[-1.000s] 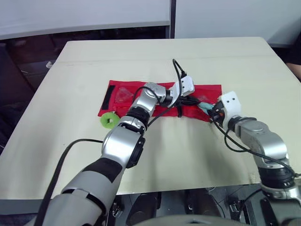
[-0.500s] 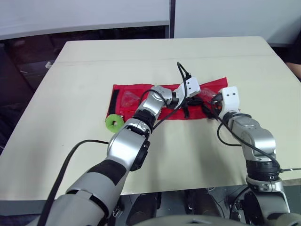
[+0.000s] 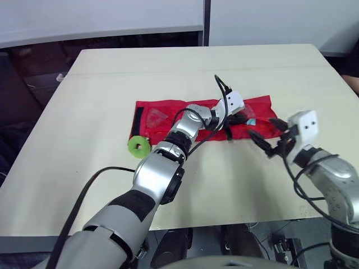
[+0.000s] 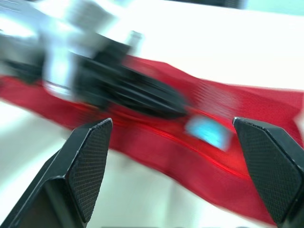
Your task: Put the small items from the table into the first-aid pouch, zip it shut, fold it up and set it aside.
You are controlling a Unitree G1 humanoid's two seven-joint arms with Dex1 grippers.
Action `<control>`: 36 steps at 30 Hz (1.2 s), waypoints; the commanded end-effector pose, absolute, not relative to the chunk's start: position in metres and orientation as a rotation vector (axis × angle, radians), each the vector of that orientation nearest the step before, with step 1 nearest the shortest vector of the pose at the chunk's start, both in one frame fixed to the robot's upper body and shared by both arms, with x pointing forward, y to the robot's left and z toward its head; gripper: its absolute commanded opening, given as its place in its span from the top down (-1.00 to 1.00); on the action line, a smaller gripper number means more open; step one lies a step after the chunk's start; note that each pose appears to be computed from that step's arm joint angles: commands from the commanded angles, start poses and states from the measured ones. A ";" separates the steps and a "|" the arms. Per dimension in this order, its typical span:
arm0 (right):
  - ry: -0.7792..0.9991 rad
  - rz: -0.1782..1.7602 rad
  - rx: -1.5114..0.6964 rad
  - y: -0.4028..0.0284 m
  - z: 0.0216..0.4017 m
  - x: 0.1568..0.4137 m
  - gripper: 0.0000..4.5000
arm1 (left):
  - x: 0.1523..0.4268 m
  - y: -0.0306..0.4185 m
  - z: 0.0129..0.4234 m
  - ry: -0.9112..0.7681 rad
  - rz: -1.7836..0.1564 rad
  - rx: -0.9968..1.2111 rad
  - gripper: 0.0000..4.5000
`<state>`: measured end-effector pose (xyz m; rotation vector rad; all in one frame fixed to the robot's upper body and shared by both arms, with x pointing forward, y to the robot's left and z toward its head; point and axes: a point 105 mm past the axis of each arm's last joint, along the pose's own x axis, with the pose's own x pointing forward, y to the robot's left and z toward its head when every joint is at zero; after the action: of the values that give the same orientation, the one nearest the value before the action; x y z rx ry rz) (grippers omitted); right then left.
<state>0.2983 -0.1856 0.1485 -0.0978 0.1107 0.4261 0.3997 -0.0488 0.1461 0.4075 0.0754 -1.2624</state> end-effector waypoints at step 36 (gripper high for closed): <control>0.187 0.348 0.141 -0.215 0.115 0.331 0.97 | 0.262 0.133 0.235 0.020 -1.519 0.295 -1.00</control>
<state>0.3334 -0.2083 0.1005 0.1988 0.2285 0.3589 0.2666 0.1330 0.2264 0.2618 0.0599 -1.5345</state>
